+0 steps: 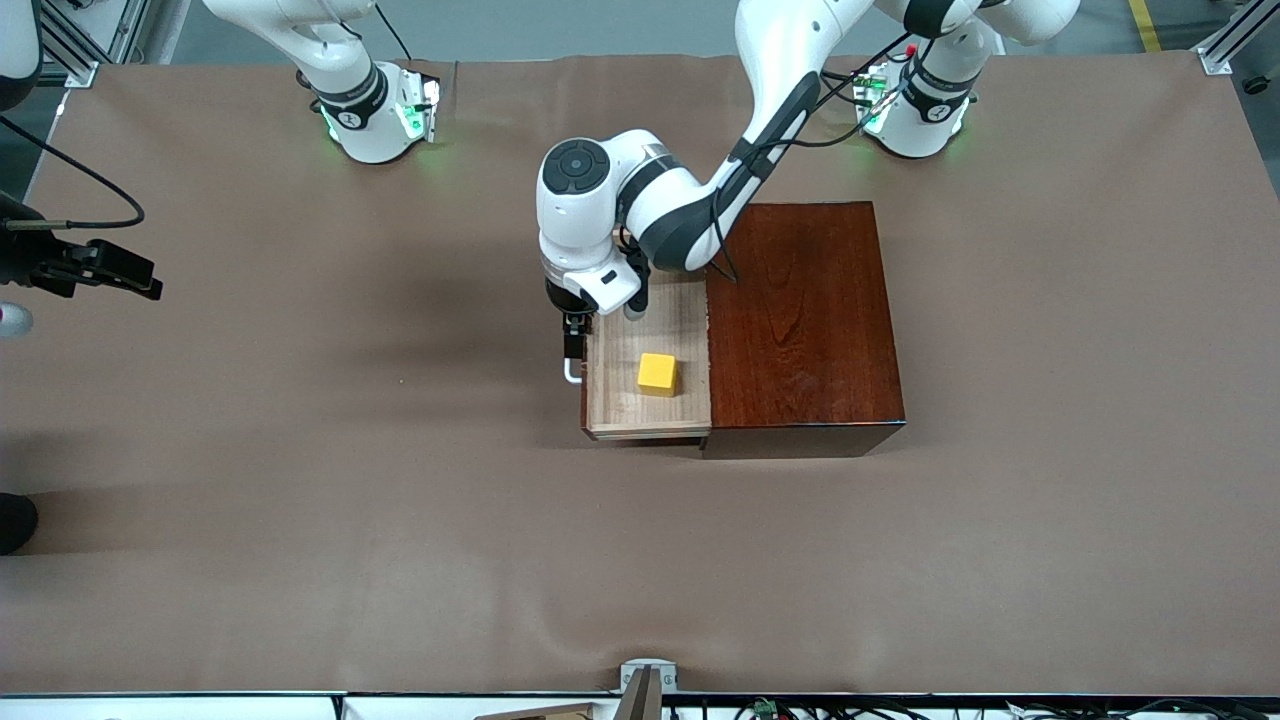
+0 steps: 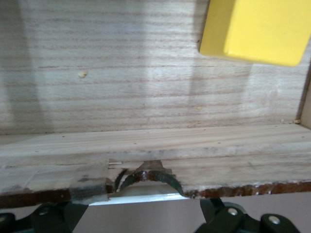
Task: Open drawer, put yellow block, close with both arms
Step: 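Push the drawer into the box with the left gripper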
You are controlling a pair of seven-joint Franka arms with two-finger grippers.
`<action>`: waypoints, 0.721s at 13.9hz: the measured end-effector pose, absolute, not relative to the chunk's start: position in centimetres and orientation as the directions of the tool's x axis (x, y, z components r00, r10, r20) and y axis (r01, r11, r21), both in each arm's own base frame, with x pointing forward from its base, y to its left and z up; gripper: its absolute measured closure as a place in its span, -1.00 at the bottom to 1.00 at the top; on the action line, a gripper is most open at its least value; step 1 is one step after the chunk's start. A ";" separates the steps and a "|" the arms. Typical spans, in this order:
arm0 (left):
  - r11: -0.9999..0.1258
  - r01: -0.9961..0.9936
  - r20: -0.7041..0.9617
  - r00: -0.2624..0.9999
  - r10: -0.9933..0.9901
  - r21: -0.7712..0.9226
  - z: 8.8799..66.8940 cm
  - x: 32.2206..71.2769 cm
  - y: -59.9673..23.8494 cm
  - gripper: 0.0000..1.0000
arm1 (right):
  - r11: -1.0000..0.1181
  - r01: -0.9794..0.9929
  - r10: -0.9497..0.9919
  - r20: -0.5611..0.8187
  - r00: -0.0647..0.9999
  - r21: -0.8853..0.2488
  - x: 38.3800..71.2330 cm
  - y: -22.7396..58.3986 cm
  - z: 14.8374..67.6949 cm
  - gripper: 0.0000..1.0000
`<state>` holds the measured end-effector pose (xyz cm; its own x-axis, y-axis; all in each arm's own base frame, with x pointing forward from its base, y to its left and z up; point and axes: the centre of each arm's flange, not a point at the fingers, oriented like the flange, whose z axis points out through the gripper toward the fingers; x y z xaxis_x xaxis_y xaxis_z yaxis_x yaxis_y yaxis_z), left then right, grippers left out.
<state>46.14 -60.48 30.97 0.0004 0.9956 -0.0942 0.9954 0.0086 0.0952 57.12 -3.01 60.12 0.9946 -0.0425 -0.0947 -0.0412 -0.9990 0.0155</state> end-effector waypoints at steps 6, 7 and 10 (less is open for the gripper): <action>0.029 0.997 -0.001 -0.029 1.000 0.071 33.2 47.9 -57.6 -1.00 | -0.999 -0.043 -0.044 -0.097 0.994 0.016 57.1 -3.1 60.0 -1.00; 0.029 0.998 0.020 -0.030 0.999 0.061 33.0 48.0 -57.2 -1.00 | -0.999 -0.043 -0.044 -0.097 0.994 0.017 57.1 -3.1 60.0 -1.00; 0.032 0.999 0.067 -0.034 0.997 0.035 32.6 48.3 -56.2 -1.00 | -0.999 -0.044 -0.045 -0.098 0.994 0.017 57.1 -3.2 60.0 -1.00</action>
